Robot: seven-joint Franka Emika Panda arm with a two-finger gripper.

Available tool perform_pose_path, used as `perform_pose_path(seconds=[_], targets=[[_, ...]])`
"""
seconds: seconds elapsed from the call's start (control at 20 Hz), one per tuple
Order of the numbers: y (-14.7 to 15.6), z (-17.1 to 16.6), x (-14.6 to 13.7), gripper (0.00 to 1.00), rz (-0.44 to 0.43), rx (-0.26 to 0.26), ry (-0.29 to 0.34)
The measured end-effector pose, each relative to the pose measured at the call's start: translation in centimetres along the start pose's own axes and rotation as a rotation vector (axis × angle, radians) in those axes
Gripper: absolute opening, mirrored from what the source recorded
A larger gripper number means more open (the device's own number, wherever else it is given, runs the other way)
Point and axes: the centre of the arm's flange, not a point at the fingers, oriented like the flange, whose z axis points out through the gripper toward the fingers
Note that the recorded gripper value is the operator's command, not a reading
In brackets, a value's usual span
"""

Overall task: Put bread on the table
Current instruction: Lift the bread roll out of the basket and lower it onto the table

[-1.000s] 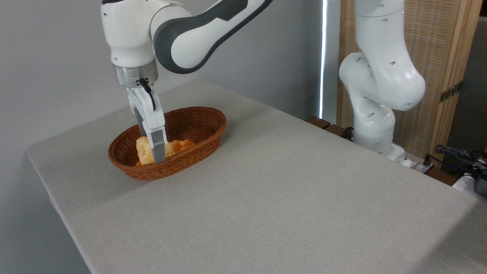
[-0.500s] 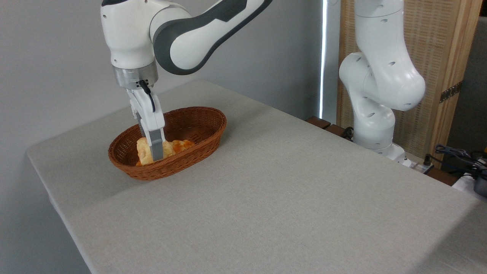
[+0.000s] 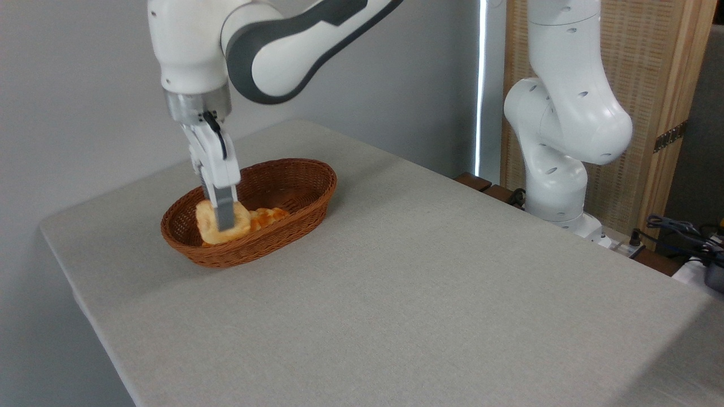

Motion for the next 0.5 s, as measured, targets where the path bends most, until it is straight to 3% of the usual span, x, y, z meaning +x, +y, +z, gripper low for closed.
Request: perform_pose_path(seconds=[0.3, 0.4, 0.5], targets=[[-3.9, -4.4, -2.5, 0.43, -0.08, 0.047, 0.041], [-5.4, -4.4, -3.7, 0.49, -0.111, 0.048, 0.031], [-6.8, -3.9, -5.1, 0.63, -0.143, 0.043, 0.013]])
